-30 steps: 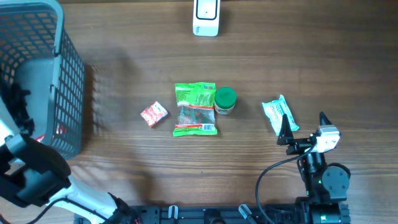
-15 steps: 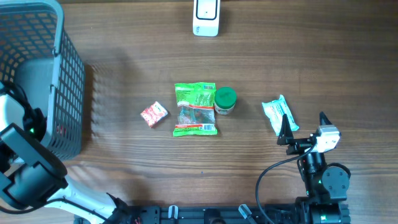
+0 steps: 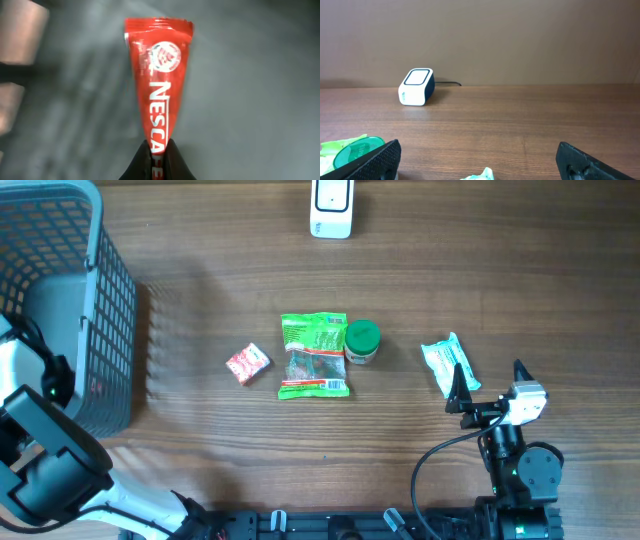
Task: Scan the item barcode
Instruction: 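Reach into the basket and grasp the red Nescafe stick, then carry the Nescafe stick up under the scanner with the left gripper, then lower the Nescafe stick right of the jar and open the left gripper, then retract the left arm and move the right gripper over the jar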
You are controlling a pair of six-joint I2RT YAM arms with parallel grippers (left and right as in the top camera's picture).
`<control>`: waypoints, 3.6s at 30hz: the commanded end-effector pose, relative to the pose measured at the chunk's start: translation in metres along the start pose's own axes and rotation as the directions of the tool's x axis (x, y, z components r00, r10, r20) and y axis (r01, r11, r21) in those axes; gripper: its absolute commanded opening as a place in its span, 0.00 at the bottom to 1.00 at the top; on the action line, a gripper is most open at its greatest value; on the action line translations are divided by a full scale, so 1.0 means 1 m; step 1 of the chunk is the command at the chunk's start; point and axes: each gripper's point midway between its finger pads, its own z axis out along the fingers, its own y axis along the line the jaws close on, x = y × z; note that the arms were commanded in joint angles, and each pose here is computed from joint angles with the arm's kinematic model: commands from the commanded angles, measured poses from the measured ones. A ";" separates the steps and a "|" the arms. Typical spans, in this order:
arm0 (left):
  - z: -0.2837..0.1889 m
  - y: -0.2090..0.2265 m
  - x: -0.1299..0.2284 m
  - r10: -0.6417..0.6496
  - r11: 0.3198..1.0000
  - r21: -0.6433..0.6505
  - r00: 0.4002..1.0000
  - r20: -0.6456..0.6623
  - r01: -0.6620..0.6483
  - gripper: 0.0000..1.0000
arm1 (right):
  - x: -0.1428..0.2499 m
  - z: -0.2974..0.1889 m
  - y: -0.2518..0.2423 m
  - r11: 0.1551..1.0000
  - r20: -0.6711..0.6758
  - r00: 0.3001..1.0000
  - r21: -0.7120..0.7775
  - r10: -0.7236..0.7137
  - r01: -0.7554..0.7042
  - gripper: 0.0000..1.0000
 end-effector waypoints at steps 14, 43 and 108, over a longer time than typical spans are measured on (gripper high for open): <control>-0.389 -0.012 0.023 0.242 0.513 0.835 0.967 0.080 -0.197 0.04 | -0.002 0.000 -0.001 1.000 0.009 1.000 0.009 0.008 -0.009 1.00; -0.234 0.210 0.515 0.861 -0.509 0.490 -0.429 0.275 -0.708 0.04 | -0.002 0.000 -0.001 1.000 0.009 1.000 0.009 0.008 -0.009 1.00; -0.624 0.034 0.163 0.013 -0.240 0.347 0.354 0.935 -0.907 1.00 | -0.025 -0.011 0.049 0.885 -0.083 0.923 -0.265 0.375 -0.383 1.00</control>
